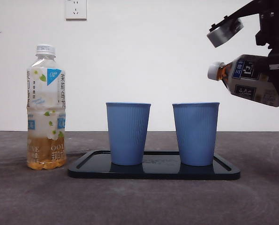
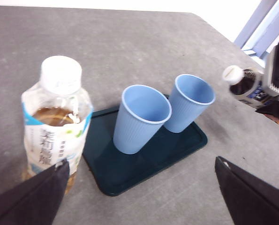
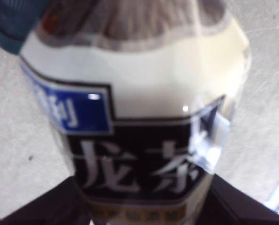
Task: Pour the drink into the cup
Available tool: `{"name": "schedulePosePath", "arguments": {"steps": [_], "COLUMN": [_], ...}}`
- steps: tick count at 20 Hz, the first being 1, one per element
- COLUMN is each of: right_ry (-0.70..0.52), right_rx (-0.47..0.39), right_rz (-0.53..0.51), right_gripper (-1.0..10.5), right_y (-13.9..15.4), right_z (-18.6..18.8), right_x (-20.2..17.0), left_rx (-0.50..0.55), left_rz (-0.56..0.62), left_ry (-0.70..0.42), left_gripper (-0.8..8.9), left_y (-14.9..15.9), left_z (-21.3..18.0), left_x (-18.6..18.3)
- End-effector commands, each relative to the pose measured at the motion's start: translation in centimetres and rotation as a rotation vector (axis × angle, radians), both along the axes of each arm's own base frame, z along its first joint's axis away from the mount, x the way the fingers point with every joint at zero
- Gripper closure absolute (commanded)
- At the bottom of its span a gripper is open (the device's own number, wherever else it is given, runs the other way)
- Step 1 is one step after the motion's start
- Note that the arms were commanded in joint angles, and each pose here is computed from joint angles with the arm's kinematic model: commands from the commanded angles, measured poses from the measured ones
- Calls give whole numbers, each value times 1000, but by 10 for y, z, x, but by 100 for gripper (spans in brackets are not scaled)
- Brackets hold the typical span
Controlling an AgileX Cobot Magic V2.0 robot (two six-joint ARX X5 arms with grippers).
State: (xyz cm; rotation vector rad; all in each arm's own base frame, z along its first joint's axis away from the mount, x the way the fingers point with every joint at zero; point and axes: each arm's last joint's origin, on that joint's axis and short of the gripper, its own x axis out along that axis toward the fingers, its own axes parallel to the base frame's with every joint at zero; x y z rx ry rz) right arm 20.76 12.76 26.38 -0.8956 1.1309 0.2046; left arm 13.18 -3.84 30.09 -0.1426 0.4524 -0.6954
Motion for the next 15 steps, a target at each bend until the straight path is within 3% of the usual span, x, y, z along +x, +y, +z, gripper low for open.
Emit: {"name": "schedulePosePath", "arguments": {"steps": [1,15], "right_ry": [-50,-102], "right_rx": [-52,-398], "right_rz": [26,113], "right_gripper": [745,745], "right_y": [8,27], "right_z": [9,0], "right_x": [6,13], "left_rx": [2,5], "left_rz": [-20,-81], "left_ry": [-36,-51], "left_gripper": [315,315], "left_y": [-2,-9], "left_z": [6,7], "left_x": [-1,-5]}}
